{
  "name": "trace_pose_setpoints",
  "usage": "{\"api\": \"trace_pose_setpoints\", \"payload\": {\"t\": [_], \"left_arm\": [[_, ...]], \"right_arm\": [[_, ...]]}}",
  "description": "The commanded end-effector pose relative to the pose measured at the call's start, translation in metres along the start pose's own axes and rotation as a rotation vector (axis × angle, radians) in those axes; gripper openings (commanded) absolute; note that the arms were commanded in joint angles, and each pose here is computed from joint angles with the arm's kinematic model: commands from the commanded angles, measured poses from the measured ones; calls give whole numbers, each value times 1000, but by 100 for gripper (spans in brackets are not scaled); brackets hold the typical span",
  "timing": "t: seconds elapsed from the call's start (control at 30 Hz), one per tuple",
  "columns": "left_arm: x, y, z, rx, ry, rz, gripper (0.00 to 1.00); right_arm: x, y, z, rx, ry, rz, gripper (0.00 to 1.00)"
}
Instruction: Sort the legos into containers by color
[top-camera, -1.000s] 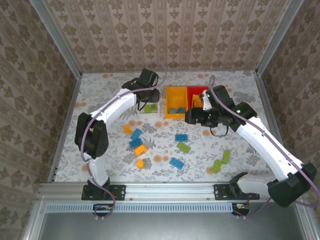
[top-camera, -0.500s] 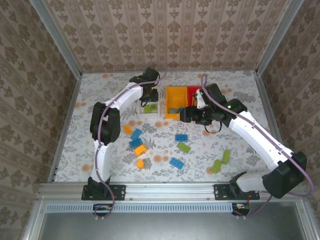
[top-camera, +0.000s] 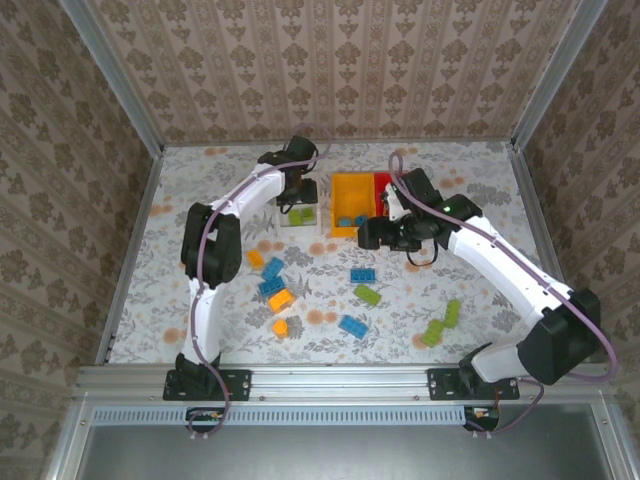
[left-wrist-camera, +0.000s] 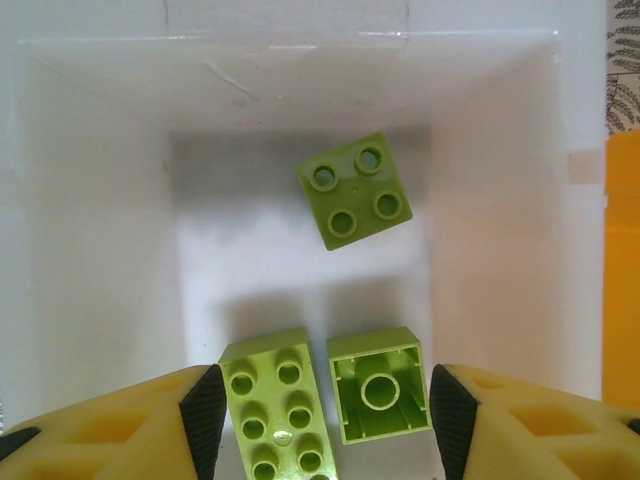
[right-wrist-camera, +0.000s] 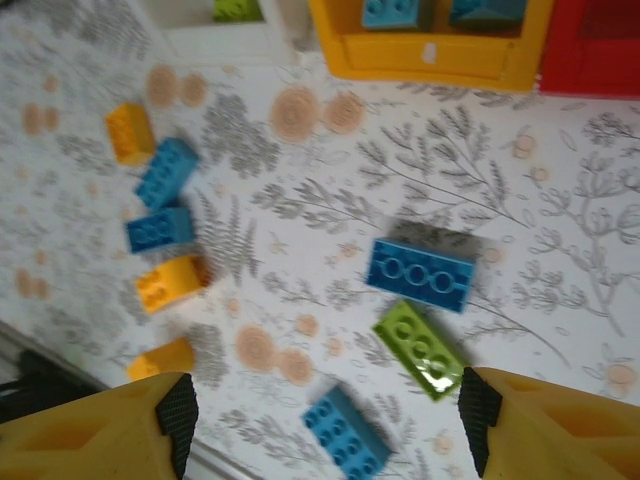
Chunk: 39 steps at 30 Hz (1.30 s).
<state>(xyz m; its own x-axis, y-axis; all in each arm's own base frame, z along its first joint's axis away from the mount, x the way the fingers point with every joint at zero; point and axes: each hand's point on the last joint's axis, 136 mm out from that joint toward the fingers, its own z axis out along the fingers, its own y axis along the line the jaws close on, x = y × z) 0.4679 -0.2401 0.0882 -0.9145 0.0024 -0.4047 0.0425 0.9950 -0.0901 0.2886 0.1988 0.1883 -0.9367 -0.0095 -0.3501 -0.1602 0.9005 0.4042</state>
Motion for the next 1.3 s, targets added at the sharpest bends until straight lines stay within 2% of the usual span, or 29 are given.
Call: {"api": "trace_pose_setpoints", "payload": {"t": [0.0, 0.13, 0.33, 0.5, 0.53, 0.8, 0.93, 1.27], "left_arm": [[-5, 1, -38, 1, -50, -22, 66], [2, -5, -66, 44, -74, -82, 73], [28, -11, -119, 104, -113, -148, 80], [67, -5, -153, 176, -130, -172, 80], [76, 0, -157, 184, -130, -177, 80], [123, 30, -188, 200, -136, -207, 80], [133, 38, -194, 194, -140, -208, 80], [138, 34, -200, 213, -151, -199, 79]], "right_arm": [[29, -25, 15, 158, 112, -131, 77], [50, -34, 30, 288, 217, -323, 81], [69, -44, 60, 451, 339, -500, 87], [68, -58, 86, 547, 407, -554, 94], [64, -60, 90, 563, 408, -562, 100], [48, -51, 123, 556, 391, -521, 100], [49, -53, 135, 547, 412, -472, 96], [31, -70, 144, 546, 376, -371, 72]]}}
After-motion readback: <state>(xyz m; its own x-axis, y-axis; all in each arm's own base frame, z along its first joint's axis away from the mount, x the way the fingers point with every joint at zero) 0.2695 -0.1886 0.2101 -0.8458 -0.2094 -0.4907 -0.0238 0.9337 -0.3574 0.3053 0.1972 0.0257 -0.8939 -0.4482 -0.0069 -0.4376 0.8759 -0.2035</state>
